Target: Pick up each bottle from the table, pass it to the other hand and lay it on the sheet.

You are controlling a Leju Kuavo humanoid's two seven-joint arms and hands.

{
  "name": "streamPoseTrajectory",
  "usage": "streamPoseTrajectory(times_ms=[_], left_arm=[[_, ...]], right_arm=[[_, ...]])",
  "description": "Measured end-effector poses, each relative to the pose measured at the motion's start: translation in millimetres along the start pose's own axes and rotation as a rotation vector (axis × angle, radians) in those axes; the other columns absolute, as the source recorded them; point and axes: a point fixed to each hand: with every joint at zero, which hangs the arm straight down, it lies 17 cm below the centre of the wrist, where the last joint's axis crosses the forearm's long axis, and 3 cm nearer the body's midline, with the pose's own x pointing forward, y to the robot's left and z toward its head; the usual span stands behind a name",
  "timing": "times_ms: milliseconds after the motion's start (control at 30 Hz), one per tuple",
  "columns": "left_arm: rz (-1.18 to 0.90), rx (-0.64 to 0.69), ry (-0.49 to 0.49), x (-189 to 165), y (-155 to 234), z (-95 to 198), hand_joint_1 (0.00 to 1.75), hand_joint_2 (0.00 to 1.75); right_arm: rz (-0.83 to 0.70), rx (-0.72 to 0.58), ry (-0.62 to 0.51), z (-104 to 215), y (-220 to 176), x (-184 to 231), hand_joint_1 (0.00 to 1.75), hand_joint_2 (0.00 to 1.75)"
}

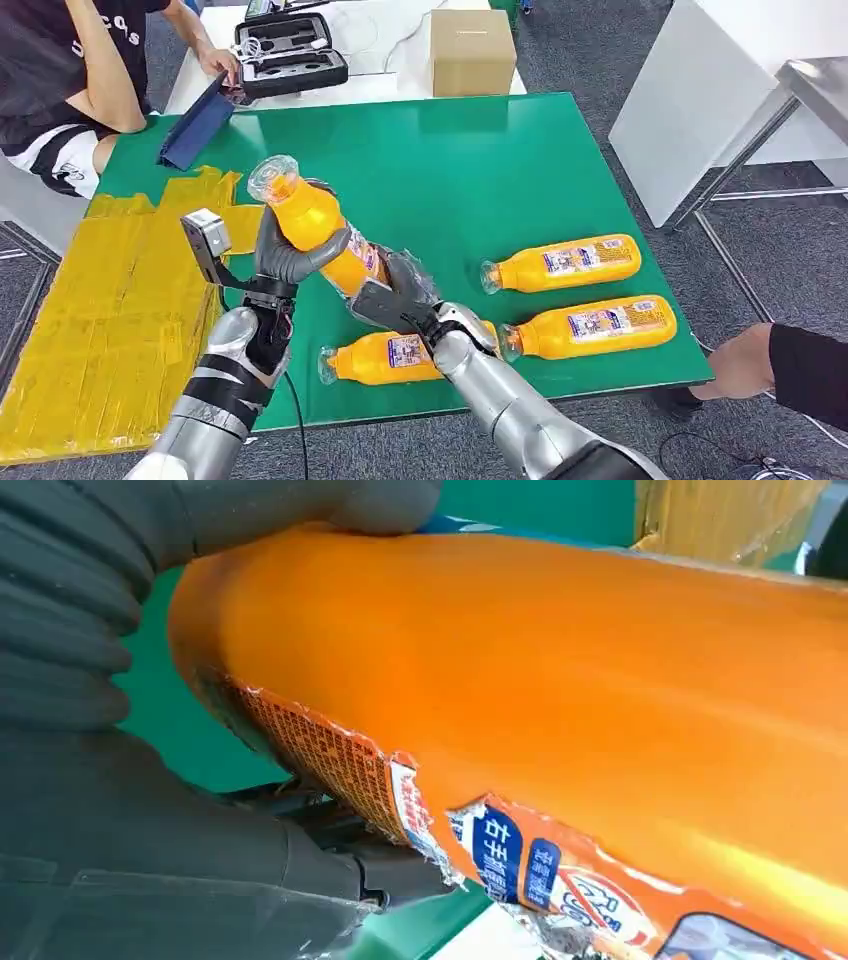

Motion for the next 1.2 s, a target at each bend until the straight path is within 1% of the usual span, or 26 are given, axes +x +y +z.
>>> streamPoseTrajectory(times_ms=[33, 67, 267, 300, 333, 433, 600, 633, 767, 833, 967, 1067, 1100, 1133, 1167, 1200], left_arm=[[-0.003, 0.001, 0.000, 0, 0, 0, 1.75, 1.75], [-0.008, 0.001, 0.000, 0, 0, 0, 1.75, 1.75], [-0.022, 0.001, -0.020, 6, -1, -2, 1.75, 1.75], [-0.022, 0.000, -0.022, 7, -1, -3, 1.75, 1.75], [-0.022, 0.000, -0.024, 7, -1, -3, 1.75, 1.75], [-0.029, 0.011, -0.034, 11, 1, -5, 1.75, 1.75], [-0.089, 0.054, -0.049, 14, 17, -6, 1.75, 1.75], [-0.104, 0.059, -0.054, 15, 20, -6, 1.75, 1.75], [-0.158, 0.076, -0.076, 22, 28, -8, 1.75, 1.75], [-0.254, 0.114, -0.116, 31, 38, -11, 1.75, 1.75], [-0.612, 0.200, -0.225, 66, 55, -26, 1.75, 1.75], [-0.946, 0.249, -0.296, 99, 63, -48, 1.75, 1.75], [-1.070, 0.265, -0.315, 109, 65, -57, 1.75, 1.75], [-1.187, 0.276, -0.325, 118, 67, -67, 1.75, 1.75], [-1.312, 0.272, -0.314, 120, 67, -77, 1.75, 1.75], [-1.459, 0.254, -0.281, 117, 69, -88, 1.75, 1.75]], right_arm=[[0.000, -0.010, -0.001, 0, -2, 0, 1.68, 1.75], [0.000, -0.023, -0.004, 0, -4, 1, 1.41, 1.75], [-0.009, -0.079, -0.030, 1, -15, 9, 1.41, 1.75], [-0.011, -0.082, -0.032, 2, -15, 10, 0.66, 1.75], [-0.011, -0.085, -0.034, 2, -16, 10, 0.00, 1.75], [-0.030, -0.107, -0.051, 3, -19, 15, 0.00, 1.75], [-0.102, -0.210, -0.130, 8, -42, 41, 0.00, 1.75], [-0.116, -0.235, -0.147, 10, -48, 48, 0.00, 0.00], [-0.153, -0.304, -0.220, 17, -69, 72, 0.00, 0.00], [-0.191, -0.337, -0.264, 23, -80, 85, 0.00, 0.00], [-0.237, -0.383, -0.342, 36, -98, 110, 0.00, 0.00], [-0.241, -0.408, -0.412, 47, -110, 132, 0.00, 0.00], [-0.238, -0.416, -0.433, 50, -114, 139, 0.00, 1.75], [-0.236, -0.423, -0.450, 52, -118, 145, 0.00, 1.75], [-0.237, -0.429, -0.464, 54, -120, 151, 0.00, 1.75], [-0.239, -0.434, -0.479, 56, -124, 156, 0.00, 1.75]])
